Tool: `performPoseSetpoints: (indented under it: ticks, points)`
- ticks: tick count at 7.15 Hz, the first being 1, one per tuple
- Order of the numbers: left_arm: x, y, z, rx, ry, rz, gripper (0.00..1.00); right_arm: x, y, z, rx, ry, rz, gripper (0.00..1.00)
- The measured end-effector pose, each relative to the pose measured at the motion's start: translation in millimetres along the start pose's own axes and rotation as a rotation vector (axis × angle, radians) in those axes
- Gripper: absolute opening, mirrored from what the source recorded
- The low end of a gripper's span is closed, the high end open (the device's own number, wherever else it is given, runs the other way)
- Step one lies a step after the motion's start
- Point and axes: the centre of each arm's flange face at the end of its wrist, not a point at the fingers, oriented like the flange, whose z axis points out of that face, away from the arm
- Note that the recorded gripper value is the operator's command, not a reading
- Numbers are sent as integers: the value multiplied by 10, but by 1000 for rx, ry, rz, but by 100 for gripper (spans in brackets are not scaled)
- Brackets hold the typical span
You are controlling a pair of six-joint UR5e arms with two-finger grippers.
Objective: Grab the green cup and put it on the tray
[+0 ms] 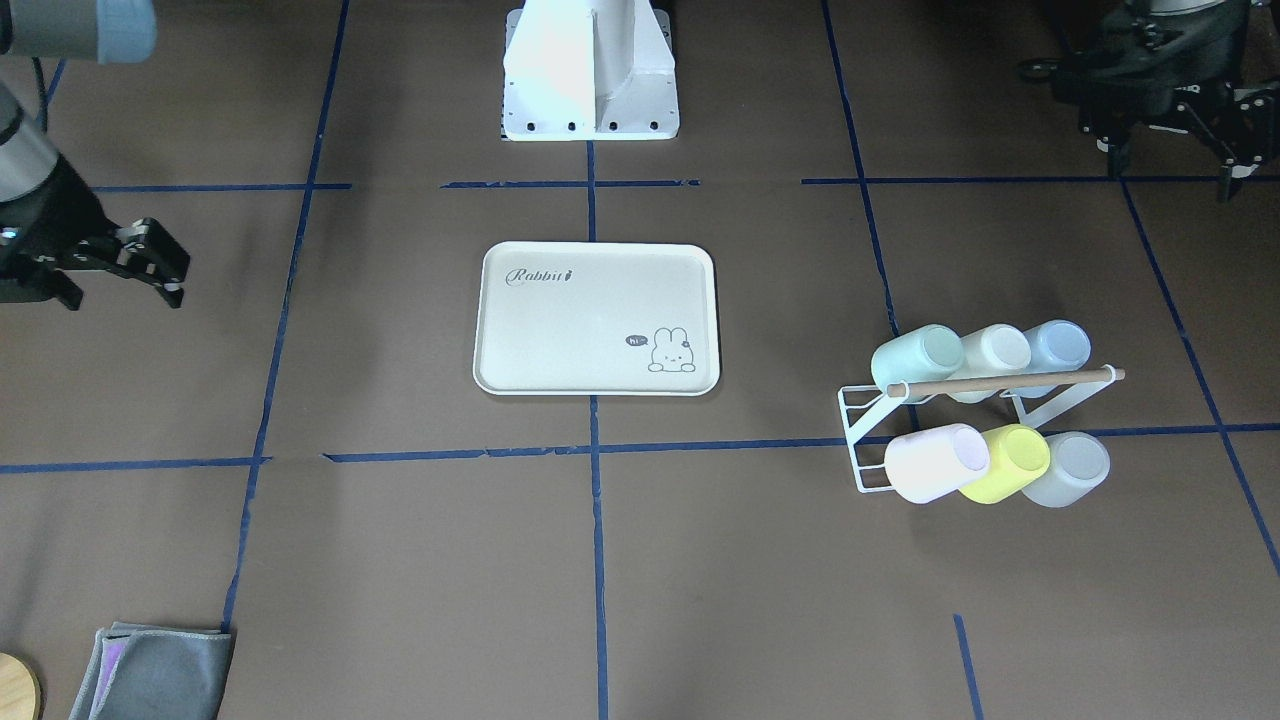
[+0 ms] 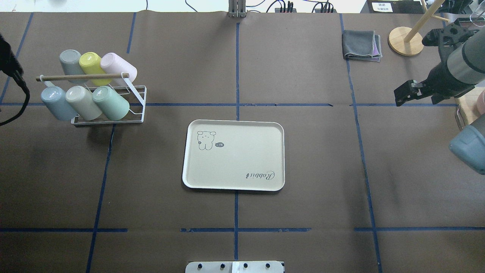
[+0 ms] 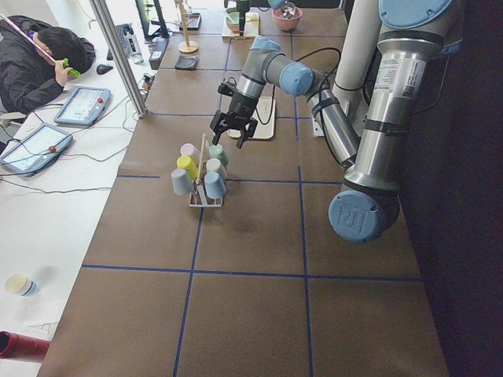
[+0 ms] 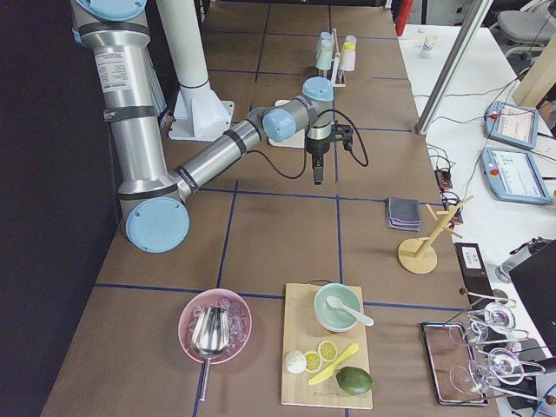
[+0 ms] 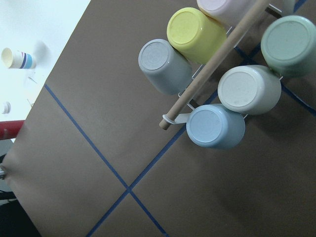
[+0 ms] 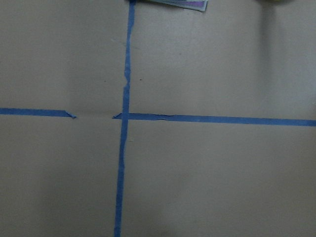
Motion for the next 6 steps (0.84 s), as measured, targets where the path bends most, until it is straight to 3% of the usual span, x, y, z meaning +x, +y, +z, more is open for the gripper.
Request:
performPoseSetpoints:
  ticks: [3, 6]
  points:
    - [455, -569, -290, -76, -171, 326, 97, 422, 61, 49, -14, 31, -20, 100]
    - [1277, -1150, -200, -166, -311, 710, 98, 600, 125, 81, -43, 16, -21, 100]
